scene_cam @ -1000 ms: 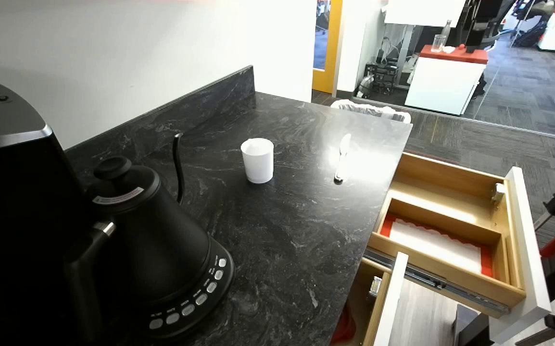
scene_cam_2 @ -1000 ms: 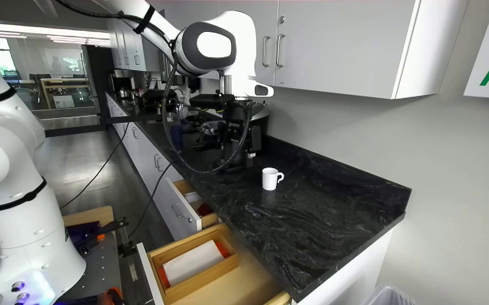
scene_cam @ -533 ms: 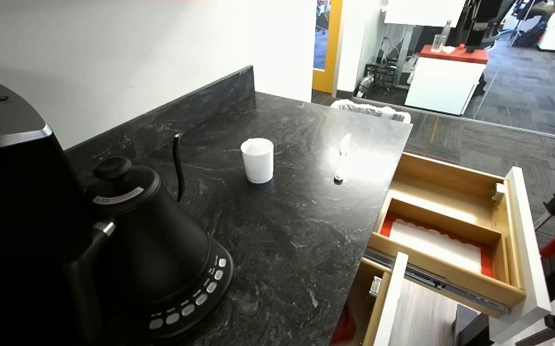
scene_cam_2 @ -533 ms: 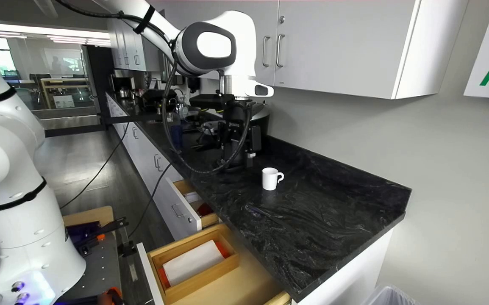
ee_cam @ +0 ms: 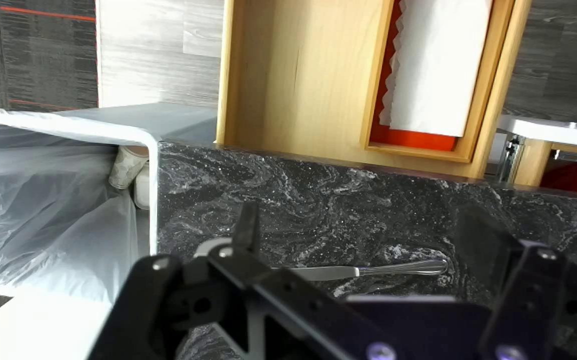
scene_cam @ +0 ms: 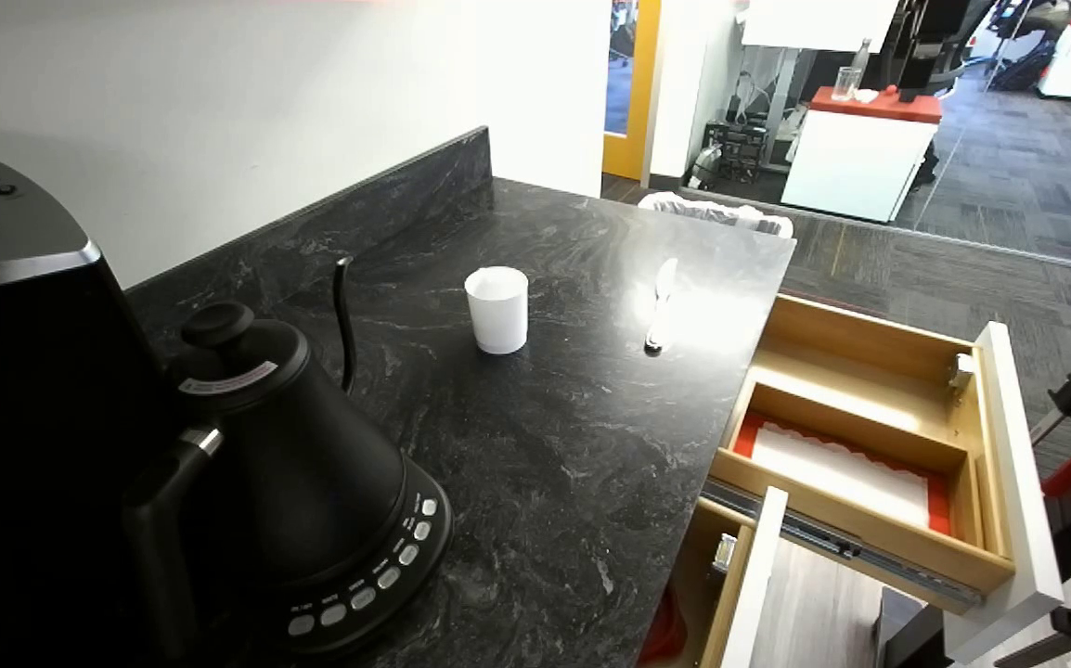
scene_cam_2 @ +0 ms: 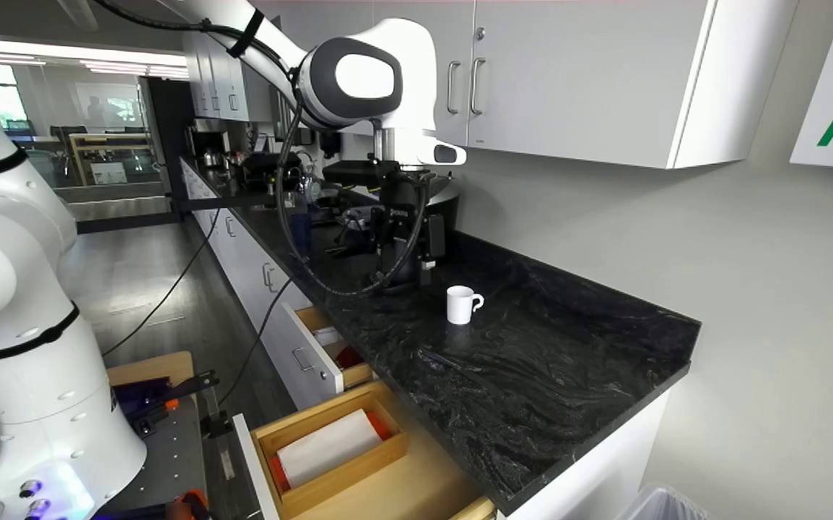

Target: Put the knife in the box that is in the drawer

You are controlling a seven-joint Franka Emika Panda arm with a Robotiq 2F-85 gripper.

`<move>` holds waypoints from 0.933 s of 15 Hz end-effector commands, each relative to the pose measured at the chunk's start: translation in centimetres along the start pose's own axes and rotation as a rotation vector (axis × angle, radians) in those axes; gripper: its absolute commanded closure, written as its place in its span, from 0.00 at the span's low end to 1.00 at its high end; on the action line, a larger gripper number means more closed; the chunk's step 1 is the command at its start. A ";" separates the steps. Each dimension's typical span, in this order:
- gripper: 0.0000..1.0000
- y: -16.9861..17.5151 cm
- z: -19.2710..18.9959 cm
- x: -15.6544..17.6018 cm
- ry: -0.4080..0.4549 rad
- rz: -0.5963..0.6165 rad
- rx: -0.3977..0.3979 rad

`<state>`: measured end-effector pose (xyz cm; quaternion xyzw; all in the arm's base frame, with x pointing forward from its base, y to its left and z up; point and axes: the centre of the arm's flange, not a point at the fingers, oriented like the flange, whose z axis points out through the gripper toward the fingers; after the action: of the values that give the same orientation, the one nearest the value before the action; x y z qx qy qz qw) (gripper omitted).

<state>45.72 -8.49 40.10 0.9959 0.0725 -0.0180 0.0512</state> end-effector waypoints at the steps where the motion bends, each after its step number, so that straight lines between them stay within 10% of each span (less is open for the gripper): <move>1: 0.00 0.0 0.0 0.0 0.000 0.000 0.000; 14: 0.00 0.1 0.3 0.6 0.082 -0.123 0.022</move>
<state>46.07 -8.40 40.03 0.9921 0.1151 -0.0092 0.0500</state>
